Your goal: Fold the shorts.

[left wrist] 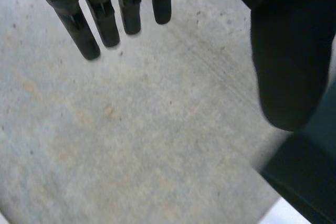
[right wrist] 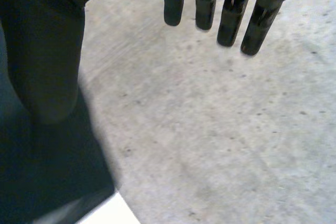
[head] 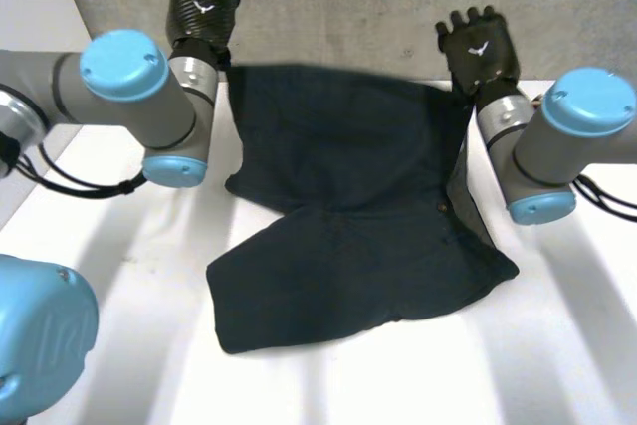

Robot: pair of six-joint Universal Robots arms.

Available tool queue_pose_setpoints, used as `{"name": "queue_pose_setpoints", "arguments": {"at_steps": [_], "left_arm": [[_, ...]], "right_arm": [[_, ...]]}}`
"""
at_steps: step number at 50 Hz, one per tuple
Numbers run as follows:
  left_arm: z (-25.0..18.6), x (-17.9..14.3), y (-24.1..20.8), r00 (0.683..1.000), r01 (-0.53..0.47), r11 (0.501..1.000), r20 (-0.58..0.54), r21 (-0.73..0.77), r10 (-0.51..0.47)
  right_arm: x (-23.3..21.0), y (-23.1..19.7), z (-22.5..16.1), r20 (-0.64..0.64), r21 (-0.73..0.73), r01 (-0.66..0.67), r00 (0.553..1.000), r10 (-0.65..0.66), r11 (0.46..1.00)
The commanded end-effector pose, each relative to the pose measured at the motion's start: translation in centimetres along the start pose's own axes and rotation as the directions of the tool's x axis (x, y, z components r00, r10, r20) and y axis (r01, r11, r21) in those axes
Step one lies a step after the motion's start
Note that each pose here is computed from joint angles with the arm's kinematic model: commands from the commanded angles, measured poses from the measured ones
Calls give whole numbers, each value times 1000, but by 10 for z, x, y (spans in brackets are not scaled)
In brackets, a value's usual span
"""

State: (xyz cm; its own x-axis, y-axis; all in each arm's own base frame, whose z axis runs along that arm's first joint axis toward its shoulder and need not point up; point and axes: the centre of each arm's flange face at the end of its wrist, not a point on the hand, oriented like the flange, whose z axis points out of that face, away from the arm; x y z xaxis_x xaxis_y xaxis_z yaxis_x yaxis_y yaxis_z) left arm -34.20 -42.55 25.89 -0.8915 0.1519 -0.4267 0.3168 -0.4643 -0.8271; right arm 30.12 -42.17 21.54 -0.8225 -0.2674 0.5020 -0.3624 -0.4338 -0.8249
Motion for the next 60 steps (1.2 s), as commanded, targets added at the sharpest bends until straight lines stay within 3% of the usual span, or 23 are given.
{"name": "queue_pose_setpoints", "arguments": {"at_steps": [1,6,13,18,26,33,51,60], "left_arm": [[-14,23,7,998,-27,1000,-51,-2,27],[-30,16,-5,997,-26,998,-79,-61,21],[-86,-3,-22,983,-33,966,-182,-255,-14],[-156,-12,-30,958,18,881,-245,-472,-151],[-254,-11,-37,899,126,723,-230,-679,-372],[-306,0,-33,867,94,646,-256,-757,-427],[-311,22,-3,863,93,638,-258,-764,-434],[-296,29,8,882,109,672,-241,-732,-406]], "right_arm": [[-18,-2,-18,100,-127,-16,995,29,992],[-3,-23,-41,125,-202,-24,991,50,979],[9,-42,-90,218,-340,-18,971,97,940],[17,-21,-130,317,-475,1,933,170,880],[20,4,-174,433,-536,26,866,249,844],[17,17,-192,518,-512,69,820,243,856],[11,50,-191,507,-486,87,838,200,870],[9,49,-191,510,-484,81,835,206,871]]}}
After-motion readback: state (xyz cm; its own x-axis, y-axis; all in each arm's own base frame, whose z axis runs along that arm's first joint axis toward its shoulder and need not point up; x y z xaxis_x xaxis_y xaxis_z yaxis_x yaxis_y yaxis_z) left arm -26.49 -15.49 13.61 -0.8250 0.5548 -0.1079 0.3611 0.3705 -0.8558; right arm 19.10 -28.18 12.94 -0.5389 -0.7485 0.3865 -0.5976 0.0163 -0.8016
